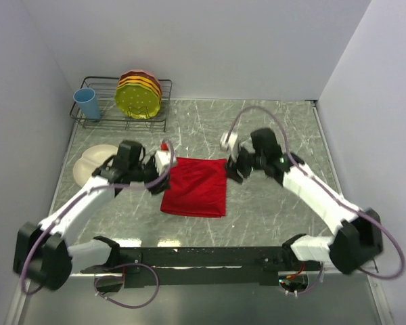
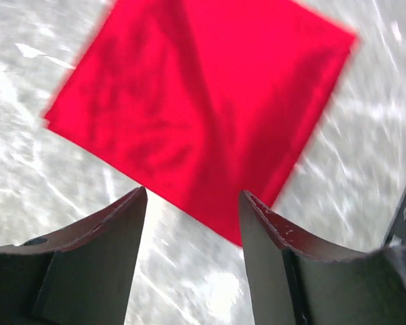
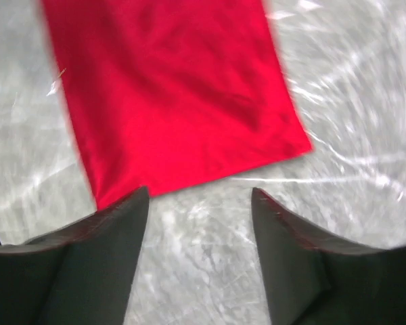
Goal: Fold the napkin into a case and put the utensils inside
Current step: Turn over the upper triangle folded napkin at the center of the board, then pick up the lower triangle-folded napkin from the center of the board.
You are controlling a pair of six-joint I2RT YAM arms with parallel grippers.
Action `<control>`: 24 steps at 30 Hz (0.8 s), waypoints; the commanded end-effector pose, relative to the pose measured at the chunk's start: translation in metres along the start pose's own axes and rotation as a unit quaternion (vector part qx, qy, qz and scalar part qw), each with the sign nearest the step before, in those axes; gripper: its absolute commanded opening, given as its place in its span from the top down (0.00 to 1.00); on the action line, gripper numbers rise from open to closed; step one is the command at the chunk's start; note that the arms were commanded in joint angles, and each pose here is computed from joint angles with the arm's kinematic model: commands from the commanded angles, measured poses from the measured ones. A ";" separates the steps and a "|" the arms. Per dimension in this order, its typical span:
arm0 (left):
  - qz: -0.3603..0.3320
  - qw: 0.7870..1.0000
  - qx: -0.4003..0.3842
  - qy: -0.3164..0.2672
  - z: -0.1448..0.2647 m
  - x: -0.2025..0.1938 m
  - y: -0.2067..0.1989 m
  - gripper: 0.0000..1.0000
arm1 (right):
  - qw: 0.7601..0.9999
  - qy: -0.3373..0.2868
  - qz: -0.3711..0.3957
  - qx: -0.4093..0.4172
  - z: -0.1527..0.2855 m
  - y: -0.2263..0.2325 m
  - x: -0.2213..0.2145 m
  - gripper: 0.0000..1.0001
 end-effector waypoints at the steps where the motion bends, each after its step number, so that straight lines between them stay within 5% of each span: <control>1: 0.106 0.993 0.011 -0.043 -0.010 0.033 0.050 0.39 | 0.973 0.025 -0.231 -0.009 -0.020 -0.047 0.003 0.41; 6: 0.176 0.984 -0.012 -0.015 -0.043 0.029 0.094 0.44 | 0.941 0.034 -0.335 -0.015 -0.044 -0.101 0.007 0.56; 13: 0.129 0.990 -0.033 0.047 -0.072 0.011 0.119 0.54 | 0.914 0.100 -0.392 -0.007 -0.089 -0.140 -0.021 0.59; 18: 0.127 0.986 -0.062 0.084 -0.084 -0.008 0.109 0.54 | 0.895 0.135 -0.425 0.020 -0.109 -0.141 -0.044 0.57; 24: 0.110 0.980 -0.125 0.108 -0.087 -0.023 0.070 0.65 | 0.874 0.165 -0.455 0.048 -0.121 -0.126 -0.063 0.72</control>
Point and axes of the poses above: each gripper's point midway between its finger pads, its own z axis back along the fingers, its own y axis along the line the jaws close on, x = y × z, the point moved 10 cm from there along z, back along the fingers, and after that the axes turned 7 degrees about -z, right-handed, at the moved point
